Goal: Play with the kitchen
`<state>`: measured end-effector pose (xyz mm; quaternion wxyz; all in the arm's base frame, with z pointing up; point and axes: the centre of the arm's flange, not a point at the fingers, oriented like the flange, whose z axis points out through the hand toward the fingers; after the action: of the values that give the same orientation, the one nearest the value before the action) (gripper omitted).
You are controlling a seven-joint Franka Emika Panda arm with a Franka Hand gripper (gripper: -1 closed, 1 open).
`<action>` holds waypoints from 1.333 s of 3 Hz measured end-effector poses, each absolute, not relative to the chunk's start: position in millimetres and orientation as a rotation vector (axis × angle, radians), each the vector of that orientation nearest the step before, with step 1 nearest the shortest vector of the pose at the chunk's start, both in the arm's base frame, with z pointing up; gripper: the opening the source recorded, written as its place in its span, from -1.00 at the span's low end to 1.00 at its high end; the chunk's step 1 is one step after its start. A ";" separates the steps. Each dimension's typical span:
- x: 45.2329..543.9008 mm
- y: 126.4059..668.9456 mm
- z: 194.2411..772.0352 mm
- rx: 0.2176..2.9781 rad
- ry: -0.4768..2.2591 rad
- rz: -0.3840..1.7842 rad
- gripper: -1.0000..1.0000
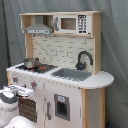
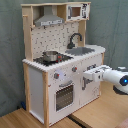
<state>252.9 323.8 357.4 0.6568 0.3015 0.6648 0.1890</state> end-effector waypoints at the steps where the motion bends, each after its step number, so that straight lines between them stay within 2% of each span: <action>1: 266.6 320.1 357.3 0.673 1.512 0.454 1.00; 4: 298.4 318.6 351.4 0.634 1.533 0.582 1.00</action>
<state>298.4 318.6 351.4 0.6378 0.2777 0.6716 0.2551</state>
